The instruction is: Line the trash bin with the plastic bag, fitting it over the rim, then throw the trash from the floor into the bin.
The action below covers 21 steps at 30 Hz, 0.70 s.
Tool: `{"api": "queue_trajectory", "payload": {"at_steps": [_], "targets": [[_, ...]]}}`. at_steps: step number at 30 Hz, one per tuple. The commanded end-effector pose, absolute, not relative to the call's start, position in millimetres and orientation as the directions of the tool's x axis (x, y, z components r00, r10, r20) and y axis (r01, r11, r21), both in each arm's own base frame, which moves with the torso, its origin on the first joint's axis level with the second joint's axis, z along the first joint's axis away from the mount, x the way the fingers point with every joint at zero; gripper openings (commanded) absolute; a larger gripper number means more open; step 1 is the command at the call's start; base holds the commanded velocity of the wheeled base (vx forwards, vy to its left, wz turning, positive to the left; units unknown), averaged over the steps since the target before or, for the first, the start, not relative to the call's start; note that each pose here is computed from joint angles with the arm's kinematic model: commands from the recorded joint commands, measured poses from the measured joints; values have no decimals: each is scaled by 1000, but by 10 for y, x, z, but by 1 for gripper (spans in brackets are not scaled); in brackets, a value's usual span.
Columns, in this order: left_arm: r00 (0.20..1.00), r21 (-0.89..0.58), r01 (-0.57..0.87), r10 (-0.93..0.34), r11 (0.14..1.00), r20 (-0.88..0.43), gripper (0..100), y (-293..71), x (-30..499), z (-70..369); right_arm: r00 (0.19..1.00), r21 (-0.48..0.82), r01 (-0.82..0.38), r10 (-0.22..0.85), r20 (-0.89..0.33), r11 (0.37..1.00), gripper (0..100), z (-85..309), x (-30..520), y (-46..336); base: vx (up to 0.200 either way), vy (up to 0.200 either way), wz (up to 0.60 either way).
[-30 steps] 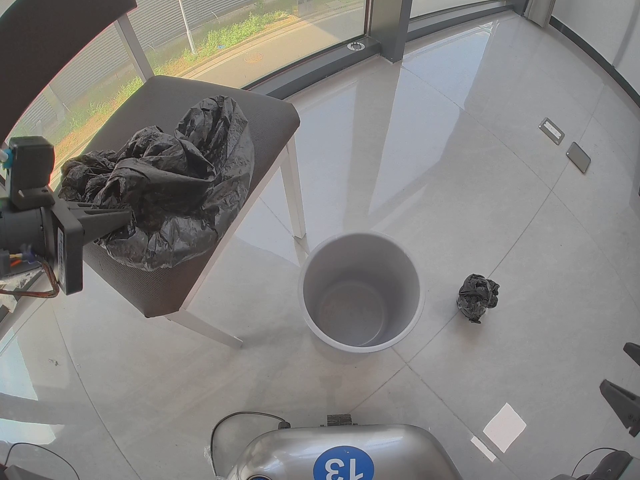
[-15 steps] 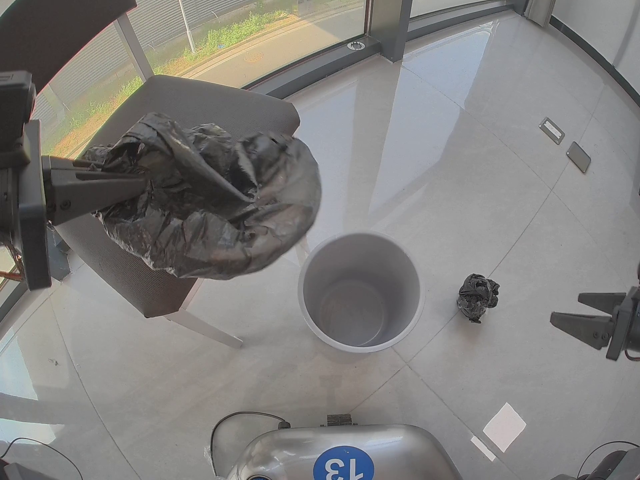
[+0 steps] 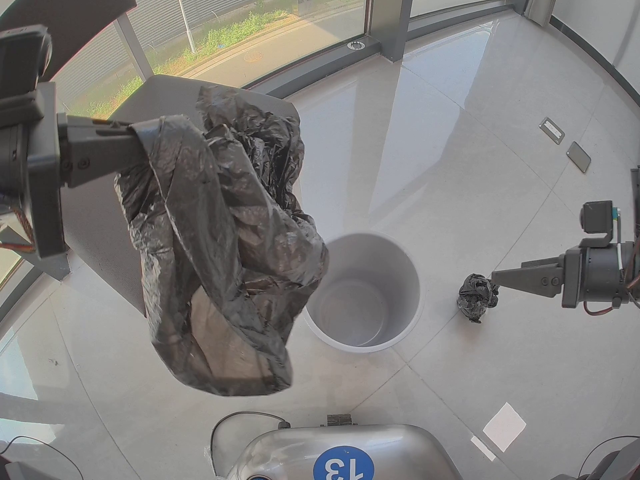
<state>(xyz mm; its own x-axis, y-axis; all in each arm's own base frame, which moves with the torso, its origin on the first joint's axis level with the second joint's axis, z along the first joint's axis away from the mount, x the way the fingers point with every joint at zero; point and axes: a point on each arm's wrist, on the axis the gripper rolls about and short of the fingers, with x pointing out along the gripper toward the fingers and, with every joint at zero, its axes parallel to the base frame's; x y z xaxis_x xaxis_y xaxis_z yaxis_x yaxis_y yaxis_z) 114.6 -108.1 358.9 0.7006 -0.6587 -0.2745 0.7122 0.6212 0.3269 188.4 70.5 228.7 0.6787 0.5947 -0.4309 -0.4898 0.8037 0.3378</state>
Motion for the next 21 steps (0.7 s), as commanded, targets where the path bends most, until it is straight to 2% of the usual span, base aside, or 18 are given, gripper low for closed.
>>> {"api": "queue_trajectory", "payload": {"at_steps": [1, 6, 13, 18, 21], "targets": [[710, 308, 704, -650, 640, -271, 0, -1210, 1273, 3617, 613, 351, -517, 624, -484, 781, 100, 2149, 2071, 907, 0, 0, 0], [727, 255, 686, -641, 681, -246, 0, -1307, 1334, 3715, 599, 341, -552, 646, -474, 761, 100, 2120, 2126, 1013, 0, 0, 0], [721, 184, 693, -666, 698, -191, 0, -1523, 1395, 3915, 608, 245, -656, 692, -389, 714, 100, 2129, 2241, 1199, 0, 0, 0], [707, 180, 707, -693, 684, -145, 0, -1594, 1373, 4059, 614, 95, -731, 712, -339, 676, 100, 2145, 2282, 1294, 0, 0, 0], [701, 162, 713, -702, 682, -129, 0, -1631, 1374, 4102, 635, -5, -735, 687, -354, 678, 100, 2113, 2305, 1323, 0, 0, 0]]}}
